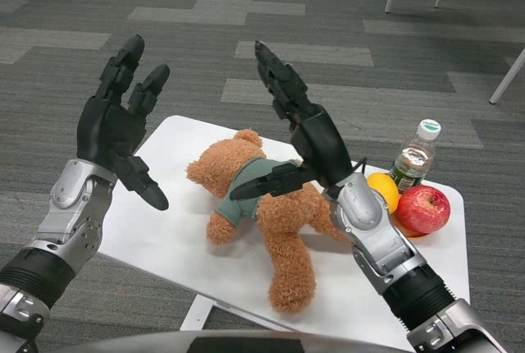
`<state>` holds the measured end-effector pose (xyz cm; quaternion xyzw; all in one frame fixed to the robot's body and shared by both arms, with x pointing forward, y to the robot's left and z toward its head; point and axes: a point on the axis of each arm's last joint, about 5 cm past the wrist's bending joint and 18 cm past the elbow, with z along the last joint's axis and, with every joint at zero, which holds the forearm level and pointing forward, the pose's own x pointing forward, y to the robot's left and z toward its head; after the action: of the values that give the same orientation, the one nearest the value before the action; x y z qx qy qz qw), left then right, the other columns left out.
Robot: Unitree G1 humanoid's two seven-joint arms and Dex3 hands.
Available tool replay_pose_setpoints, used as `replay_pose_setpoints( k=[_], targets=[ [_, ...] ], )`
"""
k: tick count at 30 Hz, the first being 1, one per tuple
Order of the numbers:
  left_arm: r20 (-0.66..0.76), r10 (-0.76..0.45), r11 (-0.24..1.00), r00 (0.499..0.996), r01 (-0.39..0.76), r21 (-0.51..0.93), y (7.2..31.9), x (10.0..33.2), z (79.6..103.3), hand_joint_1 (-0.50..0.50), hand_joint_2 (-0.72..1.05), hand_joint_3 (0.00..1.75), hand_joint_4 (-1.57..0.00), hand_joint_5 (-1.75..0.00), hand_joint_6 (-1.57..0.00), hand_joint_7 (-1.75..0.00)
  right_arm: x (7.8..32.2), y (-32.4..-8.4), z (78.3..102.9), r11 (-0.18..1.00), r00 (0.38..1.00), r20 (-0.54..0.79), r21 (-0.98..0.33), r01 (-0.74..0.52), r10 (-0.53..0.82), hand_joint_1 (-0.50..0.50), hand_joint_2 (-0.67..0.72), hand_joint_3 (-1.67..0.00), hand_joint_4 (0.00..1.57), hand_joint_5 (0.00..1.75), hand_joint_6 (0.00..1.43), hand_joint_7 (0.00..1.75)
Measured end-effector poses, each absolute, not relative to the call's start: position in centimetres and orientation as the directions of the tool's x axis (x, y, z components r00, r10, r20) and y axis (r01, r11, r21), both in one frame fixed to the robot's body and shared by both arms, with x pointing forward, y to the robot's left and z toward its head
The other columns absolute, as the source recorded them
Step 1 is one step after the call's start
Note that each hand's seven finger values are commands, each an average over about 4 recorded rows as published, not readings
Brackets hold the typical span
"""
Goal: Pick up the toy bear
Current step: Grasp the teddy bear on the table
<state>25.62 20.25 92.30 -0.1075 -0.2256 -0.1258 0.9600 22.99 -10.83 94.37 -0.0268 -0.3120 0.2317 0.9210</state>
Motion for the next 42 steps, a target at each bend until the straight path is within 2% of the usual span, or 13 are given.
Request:
replay_pose_setpoints(
  k=[4,11,14,18,23,24,26,28,30,33,36,40,42],
  targets=[
    [0.46,-0.194,0.945,0.867,0.291,-0.149,20.2,25.6,92.3,-0.48,-0.64,0.09,0.0,-0.33,0.0,-0.14,22.8,-10.1,94.5,0.865,0.67,0.558,-0.214,-0.454,0.49,-0.42,-0.45,-0.08,0.0,0.0,0.0,0.0],
    [0.458,-0.198,0.944,0.867,0.294,-0.148,20.2,25.6,92.2,-0.48,-0.64,0.09,0.0,-0.41,0.0,-0.14,23.2,-10.3,93.7,0.85,0.69,0.501,-0.243,-0.468,0.522,-0.42,-0.51,-0.16,0.0,0.12,0.0,0.0],
    [0.456,-0.199,0.944,0.867,0.295,-0.148,20.2,25.6,92.2,-0.48,-0.64,0.09,0.0,-0.41,0.0,-0.14,23.6,-10.4,93.2,0.843,0.708,0.457,-0.273,-0.464,0.538,-0.42,-0.54,-0.22,0.0,0.29,0.0,0.0],
    [0.452,-0.203,0.944,0.869,0.297,-0.147,20.1,25.6,92.1,-0.48,-0.64,0.09,0.0,-0.38,0.0,-0.14,24.3,-10.5,92.9,0.805,0.748,0.331,-0.387,-0.449,0.576,-0.42,-0.54,-0.32,0.0,0.51,0.0,0.0],
    [0.449,-0.202,0.944,0.871,0.295,-0.147,20.1,25.6,92.1,-0.48,-0.64,0.09,0.0,-0.36,0.0,-0.14,24.8,-10.4,93.0,0.776,0.782,0.233,-0.453,-0.439,0.578,-0.42,-0.54,-0.38,0.0,0.68,0.0,0.0],
    [0.448,-0.202,0.944,0.871,0.295,-0.147,20.1,25.6,92.1,-0.48,-0.64,0.09,0.0,-0.36,0.0,-0.14,24.9,-10.3,93.1,0.772,0.783,0.223,-0.456,-0.442,0.58,-0.42,-0.54,-0.38,0.0,0.65,0.0,0.0],
    [0.447,-0.202,0.944,0.871,0.294,-0.147,20.1,25.6,92.0,-0.48,-0.64,0.09,0.0,-0.41,0.0,-0.14,24.9,-10.1,93.3,0.768,0.782,0.214,-0.454,-0.451,0.586,-0.42,-0.51,-0.26,0.0,0.61,0.0,0.0],
    [0.446,-0.202,0.945,0.872,0.294,-0.147,20.2,25.6,92.0,-0.48,-0.64,0.09,0.0,-0.41,0.0,-0.14,24.9,-10.0,93.4,0.768,0.78,0.212,-0.449,-0.457,0.589,-0.44,-0.4,-0.08,0.0,0.58,0.0,0.0],
    [0.445,-0.201,0.945,0.873,0.293,-0.147,20.2,25.6,92.0,-0.48,-0.64,0.07,0.0,-0.38,0.0,-0.14,25.0,-10.0,93.4,0.773,0.783,0.215,-0.442,-0.455,0.583,-0.46,-0.29,0.0,0.0,0.58,0.0,0.0],
    [0.442,-0.2,0.945,0.874,0.291,-0.147,20.2,25.6,91.9,-0.48,-0.64,0.07,0.0,-0.38,0.0,-0.14,25.0,-10.2,93.5,0.789,0.795,0.226,-0.432,-0.436,0.563,-0.46,-0.22,0.0,0.0,0.58,0.0,0.0],
    [0.441,-0.2,0.946,0.875,0.29,-0.147,20.2,25.6,91.9,-0.48,-0.64,0.09,0.0,-0.36,0.0,-0.14,25.0,-10.2,93.5,0.794,0.798,0.23,-0.43,-0.43,0.557,-0.46,-0.26,0.0,0.0,0.58,0.0,0.0],
    [0.441,-0.2,0.946,0.875,0.29,-0.147,20.2,25.6,91.9,-0.48,-0.64,0.09,0.0,-0.41,0.0,-0.14,24.9,-10.1,93.7,0.794,0.793,0.243,-0.43,-0.429,0.559,-0.43,-0.46,-0.06,0.0,0.65,0.0,0.0],
    [0.44,-0.2,0.946,0.875,0.29,-0.147,20.2,25.6,91.9,-0.48,-0.64,0.09,0.0,-0.41,0.0,-0.14,24.8,-10.0,93.9,0.794,0.793,0.242,-0.433,-0.428,0.559,-0.42,-0.48,-0.08,0.0,0.68,0.0,0.0]
  ],
)
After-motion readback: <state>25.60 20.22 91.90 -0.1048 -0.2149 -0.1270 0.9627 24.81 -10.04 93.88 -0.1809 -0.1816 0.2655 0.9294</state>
